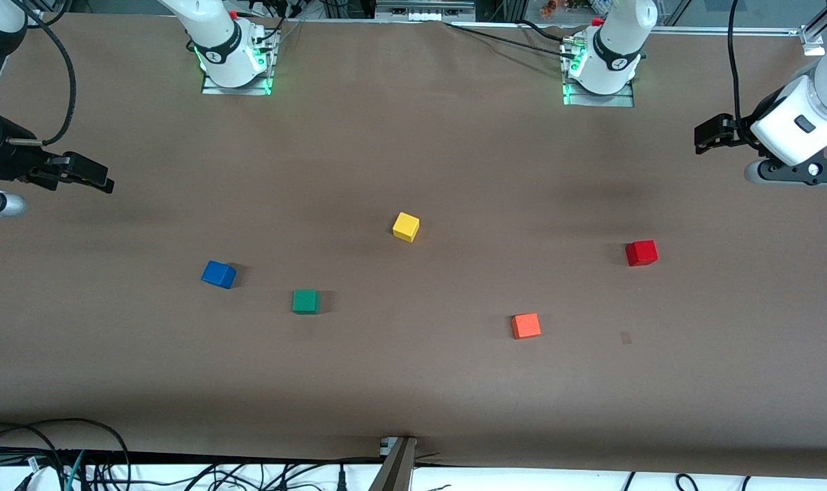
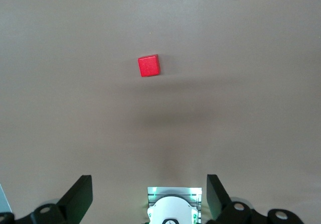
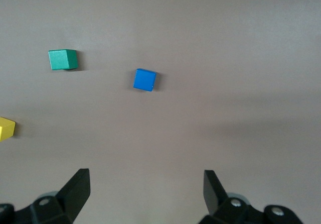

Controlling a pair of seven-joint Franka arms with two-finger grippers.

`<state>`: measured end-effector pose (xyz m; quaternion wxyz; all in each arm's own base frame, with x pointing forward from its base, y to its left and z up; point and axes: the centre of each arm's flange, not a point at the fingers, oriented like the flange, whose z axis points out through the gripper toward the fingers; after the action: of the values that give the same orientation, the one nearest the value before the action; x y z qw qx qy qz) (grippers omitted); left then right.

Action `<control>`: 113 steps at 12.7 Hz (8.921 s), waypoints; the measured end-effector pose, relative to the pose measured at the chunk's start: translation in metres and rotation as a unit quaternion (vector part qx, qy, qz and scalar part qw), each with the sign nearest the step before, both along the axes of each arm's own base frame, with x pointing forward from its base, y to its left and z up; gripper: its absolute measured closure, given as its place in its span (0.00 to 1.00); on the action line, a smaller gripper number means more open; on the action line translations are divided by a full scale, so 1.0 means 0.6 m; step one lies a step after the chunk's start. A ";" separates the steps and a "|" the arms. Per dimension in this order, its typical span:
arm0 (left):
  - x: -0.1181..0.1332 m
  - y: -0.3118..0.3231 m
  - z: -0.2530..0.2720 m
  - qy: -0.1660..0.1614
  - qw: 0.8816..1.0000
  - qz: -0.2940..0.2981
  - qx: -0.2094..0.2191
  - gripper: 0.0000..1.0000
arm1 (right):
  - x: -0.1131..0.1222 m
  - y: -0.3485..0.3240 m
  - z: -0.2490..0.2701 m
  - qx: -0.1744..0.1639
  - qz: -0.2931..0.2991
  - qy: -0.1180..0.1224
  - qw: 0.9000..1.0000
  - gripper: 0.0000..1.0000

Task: Pass red block to right arm, stack on blue
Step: 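Move the left gripper down toward the red cube, then close the left gripper on the red cube, then lift the red cube with the left gripper while the right gripper approaches, then close the right gripper on the red cube held by the left gripper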

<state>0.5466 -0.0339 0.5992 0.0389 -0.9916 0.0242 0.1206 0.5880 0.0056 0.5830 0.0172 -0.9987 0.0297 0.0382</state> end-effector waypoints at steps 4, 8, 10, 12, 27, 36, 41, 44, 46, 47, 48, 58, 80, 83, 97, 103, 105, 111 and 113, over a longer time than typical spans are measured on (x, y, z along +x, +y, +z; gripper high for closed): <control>0.002 0.013 -0.009 0.005 1.000 0.007 0.000 0.00 | 0.000 0.000 0.000 0.000 0.000 0.001 1.000 0.00; 0.016 0.016 -0.019 -0.006 1.000 0.008 -0.002 0.00 | 0.000 0.000 0.000 0.000 0.000 0.001 1.000 0.00; 0.031 0.017 -0.026 -0.022 1.000 0.008 -0.005 0.00 | 0.000 0.000 0.000 0.000 0.000 0.001 1.000 0.00; 0.039 0.023 -0.030 -0.030 0.999 0.019 -0.004 0.00 | 0.000 0.000 0.000 0.000 0.000 0.001 1.000 0.00; 0.092 0.092 -0.159 0.031 0.998 0.048 -0.001 0.00 | -0.002 0.000 -0.001 0.000 0.000 0.004 1.000 0.00; 0.144 0.124 -0.419 0.012 0.998 0.054 -0.023 0.00 | -0.002 0.000 -0.001 0.000 0.000 0.004 1.000 0.00; 0.094 0.146 -0.549 -0.017 0.998 0.061 -0.032 0.00 | -0.002 0.000 -0.001 0.000 0.000 0.004 1.000 0.00; 0.063 0.155 -0.601 -0.034 0.997 0.058 -0.038 0.00 | -0.002 0.000 -0.001 0.000 0.000 0.004 1.000 0.00; 0.055 0.150 -0.614 -0.037 0.997 0.056 -0.039 0.00 | -0.002 0.000 -0.001 0.000 0.000 0.004 1.000 0.00; 0.054 0.149 -0.616 -0.039 0.997 0.055 -0.040 0.00 | -0.002 0.000 -0.001 0.000 0.000 0.004 1.000 0.00; 0.053 0.148 -0.618 -0.041 0.997 0.055 -0.040 0.00 | -0.002 0.000 -0.001 0.000 0.000 0.004 1.000 0.00; 0.048 0.143 -0.672 -0.044 0.997 0.045 -0.051 0.22 | -0.002 0.000 -0.001 0.000 0.000 0.004 1.000 0.00; 0.172 0.051 -0.232 -0.049 0.931 -0.341 -0.120 0.44 | -0.008 0.012 -0.014 0.074 -0.010 0.035 0.997 0.00; 0.172 0.010 -0.238 -0.071 0.911 -0.348 -0.208 0.44 | -0.005 0.036 -0.045 0.135 -0.011 0.073 0.988 0.00; 0.128 -0.499 -0.302 -0.236 0.672 -0.359 -0.604 0.44 | 0.088 0.182 -0.228 0.524 -0.124 0.159 0.828 0.00; 0.067 -0.646 -0.282 -0.282 0.606 -0.330 -0.667 0.44 | 0.059 0.346 -0.265 0.588 -0.193 0.139 0.773 0.00; 0.068 -0.656 -0.287 -0.289 0.596 -0.327 -0.674 0.44 | 0.026 0.341 -0.267 0.590 -0.182 0.134 0.775 0.00; 0.065 -0.675 -0.306 -0.287 0.592 -0.309 -0.687 0.44 | -0.039 0.377 -0.252 0.606 -0.172 0.134 0.765 0.00; 0.062 -0.683 -0.312 -0.288 0.596 -0.305 -0.684 0.44 | -0.048 0.395 -0.266 0.601 -0.181 0.135 0.767 0.00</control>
<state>0.5837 -0.4436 0.4119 -0.6114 -0.6455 0.3885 -0.2422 0.5589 0.2426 0.4232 0.6161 -0.7450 0.1829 0.1785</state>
